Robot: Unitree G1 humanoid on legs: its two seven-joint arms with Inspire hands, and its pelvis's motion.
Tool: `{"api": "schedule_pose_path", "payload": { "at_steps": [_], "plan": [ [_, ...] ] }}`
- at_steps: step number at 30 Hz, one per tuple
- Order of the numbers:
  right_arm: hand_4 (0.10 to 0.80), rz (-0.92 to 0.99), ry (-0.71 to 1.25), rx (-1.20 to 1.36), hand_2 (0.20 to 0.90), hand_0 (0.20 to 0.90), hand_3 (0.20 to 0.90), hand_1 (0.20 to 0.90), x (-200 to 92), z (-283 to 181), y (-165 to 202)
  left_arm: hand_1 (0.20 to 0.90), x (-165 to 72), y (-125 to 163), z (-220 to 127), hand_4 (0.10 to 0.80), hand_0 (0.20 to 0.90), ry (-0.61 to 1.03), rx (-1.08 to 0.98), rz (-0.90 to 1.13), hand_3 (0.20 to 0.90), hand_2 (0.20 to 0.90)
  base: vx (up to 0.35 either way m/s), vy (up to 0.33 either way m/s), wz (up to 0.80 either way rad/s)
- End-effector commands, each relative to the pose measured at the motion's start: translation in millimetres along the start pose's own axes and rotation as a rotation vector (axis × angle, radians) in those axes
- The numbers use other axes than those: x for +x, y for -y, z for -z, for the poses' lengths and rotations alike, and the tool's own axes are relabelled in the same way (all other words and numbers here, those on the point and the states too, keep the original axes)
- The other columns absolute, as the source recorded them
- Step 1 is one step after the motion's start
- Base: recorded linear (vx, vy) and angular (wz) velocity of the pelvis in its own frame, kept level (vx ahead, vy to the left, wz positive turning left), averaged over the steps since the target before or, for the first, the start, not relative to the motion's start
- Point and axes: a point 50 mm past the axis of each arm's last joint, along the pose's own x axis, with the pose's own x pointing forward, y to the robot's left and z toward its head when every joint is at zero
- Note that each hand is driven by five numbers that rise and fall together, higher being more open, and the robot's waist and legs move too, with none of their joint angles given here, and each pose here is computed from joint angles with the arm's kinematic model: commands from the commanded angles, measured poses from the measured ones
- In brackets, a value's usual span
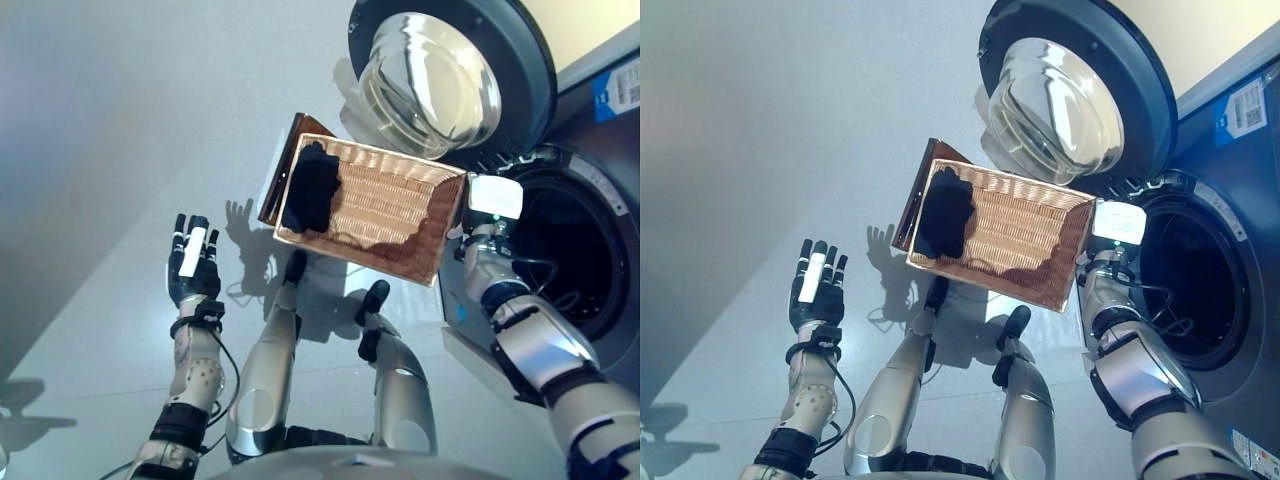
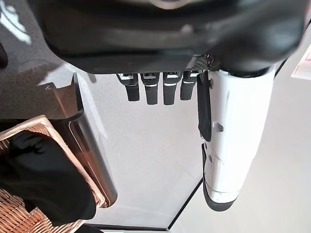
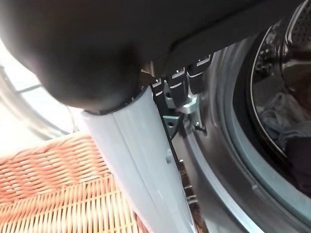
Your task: Pick up the clothes and place them into the washing machine
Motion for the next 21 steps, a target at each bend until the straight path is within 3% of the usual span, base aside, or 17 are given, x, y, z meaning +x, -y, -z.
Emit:
{"api": "schedule_pose_path", "payload": {
  "at_steps": [1,13,21],
  "plan": [
    [0.8,0.122,0.255,0.072,0.9,0.9,0.9,0.9,-0.7,-69.8,22.0,0.9,-2.7,9.2,-15.8,0.8,0.9,0.072,0.054,0.096,0.9,0.9,0.026,0.009,-0.09],
    [0.8,0.023,0.097,0.045,0.9,0.9,0.9,0.9,-7.8,-10.9,-8.2,0.9,-8.7,-7.9,-13.3,0.8,0.9,0.056,0.055,0.045,0.9,0.9,0.032,-0.015,-0.07],
    [0.8,0.002,0.021,0.0,0.9,0.9,0.9,0.9,-5.1,21.5,-8.0,0.9,-12.7,-14.6,-11.5,0.8,0.9,0.047,0.041,0.022,0.9,0.9,0.033,-0.033,-0.1]
  ]
}}
